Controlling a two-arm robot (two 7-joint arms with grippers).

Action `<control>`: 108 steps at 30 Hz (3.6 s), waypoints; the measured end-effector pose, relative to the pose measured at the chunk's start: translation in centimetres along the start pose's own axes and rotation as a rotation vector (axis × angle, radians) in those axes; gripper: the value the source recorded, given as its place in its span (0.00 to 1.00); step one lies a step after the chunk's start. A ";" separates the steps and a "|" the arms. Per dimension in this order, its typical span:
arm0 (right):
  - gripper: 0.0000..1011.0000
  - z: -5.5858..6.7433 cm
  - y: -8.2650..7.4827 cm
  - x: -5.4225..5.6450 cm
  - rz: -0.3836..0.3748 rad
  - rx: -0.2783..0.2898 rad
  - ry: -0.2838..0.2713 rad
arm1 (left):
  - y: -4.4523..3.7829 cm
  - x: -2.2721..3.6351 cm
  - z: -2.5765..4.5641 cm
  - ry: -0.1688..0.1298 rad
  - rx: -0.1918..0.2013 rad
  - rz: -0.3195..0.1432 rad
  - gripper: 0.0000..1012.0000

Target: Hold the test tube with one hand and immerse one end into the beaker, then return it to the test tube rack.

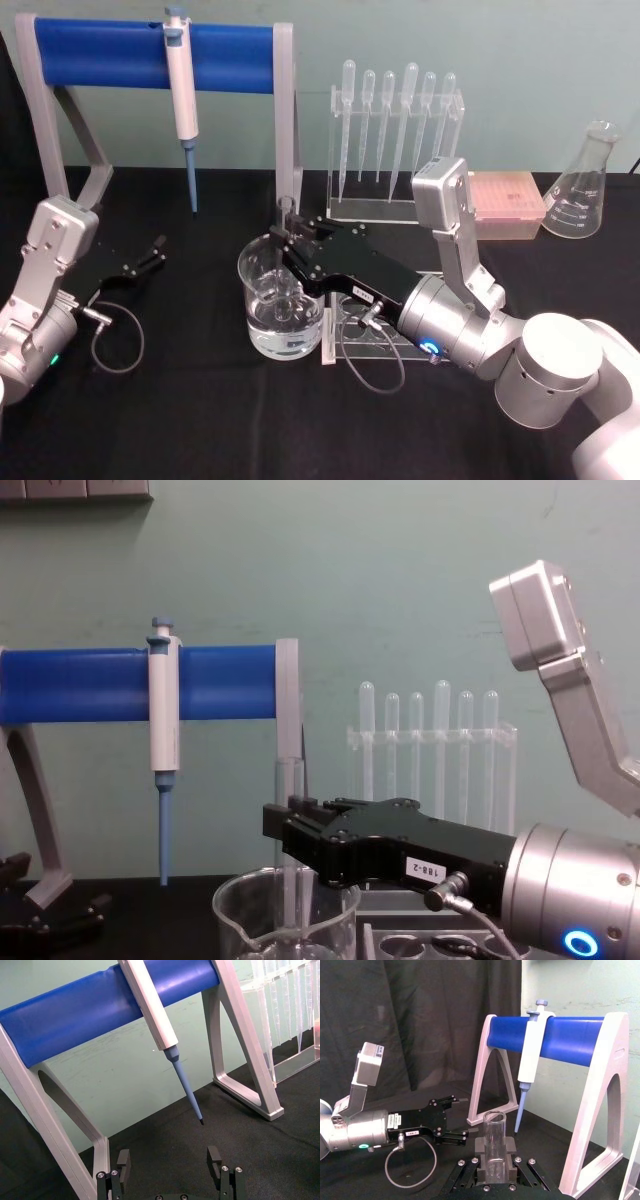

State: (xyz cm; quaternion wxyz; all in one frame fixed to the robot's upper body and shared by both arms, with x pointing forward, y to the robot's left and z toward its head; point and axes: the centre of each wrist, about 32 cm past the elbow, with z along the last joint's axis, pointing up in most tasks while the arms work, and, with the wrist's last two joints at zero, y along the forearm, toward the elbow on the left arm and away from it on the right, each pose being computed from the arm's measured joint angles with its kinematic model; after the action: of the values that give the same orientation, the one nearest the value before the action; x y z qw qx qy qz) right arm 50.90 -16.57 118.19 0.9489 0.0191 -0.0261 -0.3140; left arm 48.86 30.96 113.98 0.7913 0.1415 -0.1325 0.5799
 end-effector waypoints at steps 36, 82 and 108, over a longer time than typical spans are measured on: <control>0.22 0.0 0.0 0.0 0.000 0.000 0.000 | 0.00 0.00 0.00 0.000 0.000 0.000 0.99; 0.22 0.0 0.0 0.0 0.000 0.000 0.000 | 0.00 0.00 0.00 0.000 0.000 0.000 0.99; 0.22 0.0 0.0 0.0 0.000 0.000 0.000 | 0.00 0.00 0.00 0.000 0.000 0.000 0.99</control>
State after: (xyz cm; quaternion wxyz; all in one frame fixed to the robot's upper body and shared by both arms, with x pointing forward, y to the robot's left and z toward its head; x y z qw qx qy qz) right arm 50.90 -16.57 118.19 0.9489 0.0191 -0.0261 -0.3141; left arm 48.86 30.97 113.98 0.7913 0.1415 -0.1325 0.5799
